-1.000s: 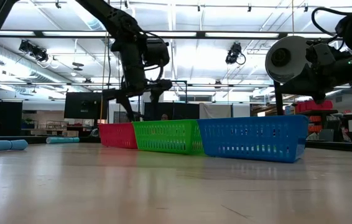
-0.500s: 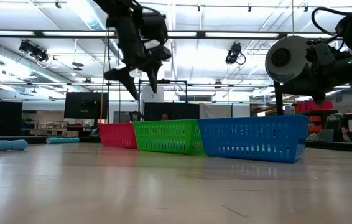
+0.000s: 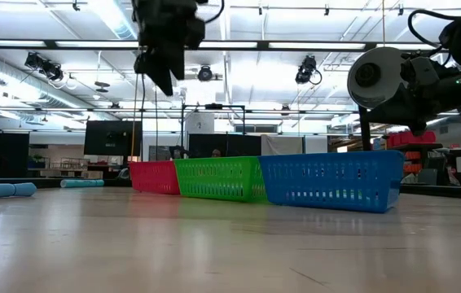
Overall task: Pick & Place Markers
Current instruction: Put the yellow marker pen into the red bin
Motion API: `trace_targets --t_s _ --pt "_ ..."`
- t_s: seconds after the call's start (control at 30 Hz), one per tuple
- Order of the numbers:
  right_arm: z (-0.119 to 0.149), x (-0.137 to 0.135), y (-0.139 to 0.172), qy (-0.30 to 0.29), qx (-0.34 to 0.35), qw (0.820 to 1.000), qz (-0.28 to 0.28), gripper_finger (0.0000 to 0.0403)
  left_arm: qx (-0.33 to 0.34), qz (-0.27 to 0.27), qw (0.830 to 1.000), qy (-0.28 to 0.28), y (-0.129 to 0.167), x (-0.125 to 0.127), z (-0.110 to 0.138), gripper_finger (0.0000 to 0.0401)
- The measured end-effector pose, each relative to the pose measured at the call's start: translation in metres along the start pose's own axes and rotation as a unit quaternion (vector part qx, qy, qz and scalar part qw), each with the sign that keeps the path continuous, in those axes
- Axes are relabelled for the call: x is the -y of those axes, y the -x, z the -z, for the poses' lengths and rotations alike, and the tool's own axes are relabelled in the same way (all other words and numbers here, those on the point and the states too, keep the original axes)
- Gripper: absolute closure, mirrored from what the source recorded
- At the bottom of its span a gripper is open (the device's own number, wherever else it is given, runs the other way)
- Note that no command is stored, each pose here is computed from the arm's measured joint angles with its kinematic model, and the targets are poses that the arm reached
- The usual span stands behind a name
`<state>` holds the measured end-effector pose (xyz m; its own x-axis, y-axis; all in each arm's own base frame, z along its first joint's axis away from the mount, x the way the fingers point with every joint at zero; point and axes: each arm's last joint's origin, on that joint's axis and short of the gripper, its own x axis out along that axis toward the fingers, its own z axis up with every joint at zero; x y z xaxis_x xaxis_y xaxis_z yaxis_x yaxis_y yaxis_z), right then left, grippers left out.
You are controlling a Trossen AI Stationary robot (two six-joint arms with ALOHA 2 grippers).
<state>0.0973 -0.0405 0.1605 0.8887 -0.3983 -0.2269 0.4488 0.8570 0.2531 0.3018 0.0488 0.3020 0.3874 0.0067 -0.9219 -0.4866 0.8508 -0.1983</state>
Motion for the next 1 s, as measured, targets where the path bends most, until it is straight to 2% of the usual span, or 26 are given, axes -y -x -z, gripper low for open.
trace_targets --t_s 0.27,0.47,0.73,0.87,1.0 --pt "0.0 0.0 0.0 0.0 0.0 1.0 0.0 0.0403 -0.019 0.038 0.996 -0.073 0.003 0.042 0.024 0.0133" --pt "0.0 0.0 0.0 0.0 0.0 1.0 0.0 0.0403 -0.033 0.057 0.992 -0.104 0.007 0.069 0.044 0.0133" --pt "0.0 0.0 0.0 0.0 0.0 1.0 0.0 0.0403 -0.044 0.068 0.988 -0.128 0.008 0.087 0.059 0.0133" --pt "0.0 0.0 0.0 0.0 0.0 1.0 0.0 0.0403 -0.053 0.06 0.991 -0.104 0.008 0.086 0.061 0.0133" --pt "0.0 0.0 0.0 0.0 0.0 1.0 0.0 0.0403 -0.077 0.039 0.996 -0.01 0.011 0.082 0.066 0.0133"
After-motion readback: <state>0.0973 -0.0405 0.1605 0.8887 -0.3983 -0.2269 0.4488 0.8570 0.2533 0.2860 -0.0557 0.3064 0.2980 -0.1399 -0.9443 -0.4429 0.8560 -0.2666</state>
